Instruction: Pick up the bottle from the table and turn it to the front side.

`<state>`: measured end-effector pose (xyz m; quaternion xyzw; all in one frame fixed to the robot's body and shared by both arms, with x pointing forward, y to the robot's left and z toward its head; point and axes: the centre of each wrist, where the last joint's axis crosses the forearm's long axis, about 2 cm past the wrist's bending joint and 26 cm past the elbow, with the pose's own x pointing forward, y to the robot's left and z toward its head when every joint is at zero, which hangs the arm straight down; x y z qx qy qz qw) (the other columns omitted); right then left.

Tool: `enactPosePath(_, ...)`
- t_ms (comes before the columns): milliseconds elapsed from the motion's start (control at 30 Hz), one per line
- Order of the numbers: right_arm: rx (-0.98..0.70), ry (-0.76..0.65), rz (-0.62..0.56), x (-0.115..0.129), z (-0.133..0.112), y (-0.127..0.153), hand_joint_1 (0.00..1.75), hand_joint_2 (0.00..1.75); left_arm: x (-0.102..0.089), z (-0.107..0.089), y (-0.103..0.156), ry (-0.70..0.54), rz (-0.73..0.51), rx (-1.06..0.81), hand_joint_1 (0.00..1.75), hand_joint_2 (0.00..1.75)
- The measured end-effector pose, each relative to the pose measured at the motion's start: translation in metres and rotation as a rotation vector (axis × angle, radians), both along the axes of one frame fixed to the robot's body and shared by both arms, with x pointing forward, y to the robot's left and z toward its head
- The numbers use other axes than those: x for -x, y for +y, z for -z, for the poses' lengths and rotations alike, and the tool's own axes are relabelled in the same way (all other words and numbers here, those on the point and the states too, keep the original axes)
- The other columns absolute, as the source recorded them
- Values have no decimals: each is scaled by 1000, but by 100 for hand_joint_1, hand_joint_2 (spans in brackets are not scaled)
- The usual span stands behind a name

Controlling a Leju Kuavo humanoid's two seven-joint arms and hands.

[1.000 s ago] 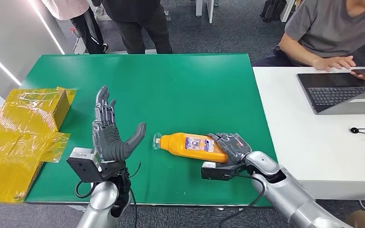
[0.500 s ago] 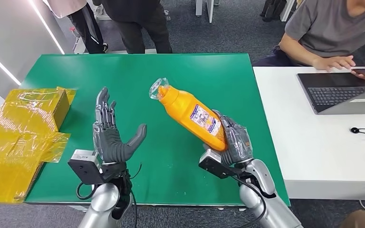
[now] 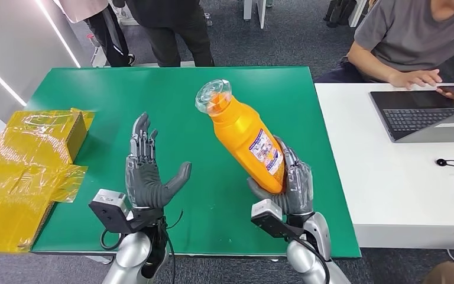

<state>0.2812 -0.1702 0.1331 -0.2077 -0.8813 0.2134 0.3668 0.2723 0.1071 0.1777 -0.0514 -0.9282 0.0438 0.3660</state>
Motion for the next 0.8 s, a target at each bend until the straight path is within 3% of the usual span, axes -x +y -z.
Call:
enactPosePath(200,80,83,-36,0,2,6,175,175,5,3,-7,-11,82,-44,0,175)
enactPosePath(467,169,148,-109,-9,5,16,175,175,11,8,-19,32,421,37,0,175)
enactPosePath(800,239,187,-166,-15,5,20,175,175,9,15,-17,53,464,42,0,175)
